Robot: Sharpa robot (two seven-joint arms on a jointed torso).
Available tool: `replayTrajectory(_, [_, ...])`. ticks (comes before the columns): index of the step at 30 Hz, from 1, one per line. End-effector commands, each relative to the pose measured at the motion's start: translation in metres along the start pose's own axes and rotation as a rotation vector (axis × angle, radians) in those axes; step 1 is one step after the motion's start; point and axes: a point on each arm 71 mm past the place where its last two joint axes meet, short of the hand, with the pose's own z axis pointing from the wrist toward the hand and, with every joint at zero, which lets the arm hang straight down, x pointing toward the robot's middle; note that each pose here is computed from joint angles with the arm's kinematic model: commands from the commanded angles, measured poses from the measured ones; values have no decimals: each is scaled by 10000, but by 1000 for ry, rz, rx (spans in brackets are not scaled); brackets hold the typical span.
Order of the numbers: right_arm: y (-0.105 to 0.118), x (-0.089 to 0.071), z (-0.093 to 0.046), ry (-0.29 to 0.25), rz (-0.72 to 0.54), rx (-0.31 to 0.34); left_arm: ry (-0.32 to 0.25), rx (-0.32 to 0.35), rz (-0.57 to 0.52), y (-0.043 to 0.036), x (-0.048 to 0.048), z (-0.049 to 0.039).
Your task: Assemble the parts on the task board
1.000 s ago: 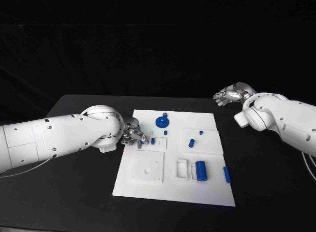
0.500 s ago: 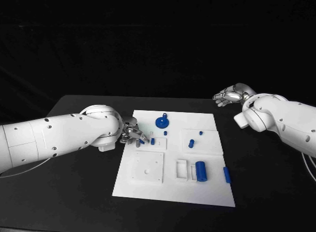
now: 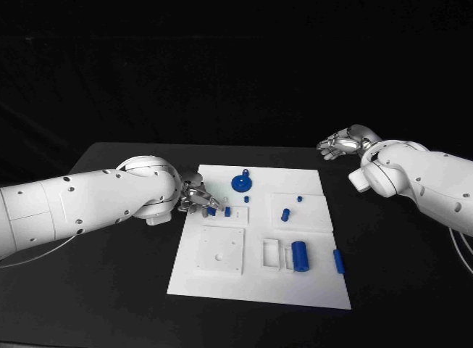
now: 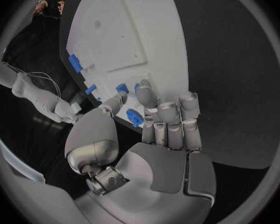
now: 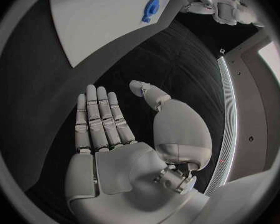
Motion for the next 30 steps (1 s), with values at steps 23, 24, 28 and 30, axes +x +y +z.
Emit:
replayTrajectory(23, [0,29,4,18,-8,-8,-7,56,-53,-107,-29,-39])
replayTrajectory(24, [-1,29,4,18,-8,-8,-5,55,-52,-104,-29,-39])
replayTrajectory(28, [-6,24,3,17,-8,-6,-1,48,-50,-87,-29,-40])
replayTrajectory(30, [-7,23,3,17,-8,-6,-2,46,-51,-78,-33,-38])
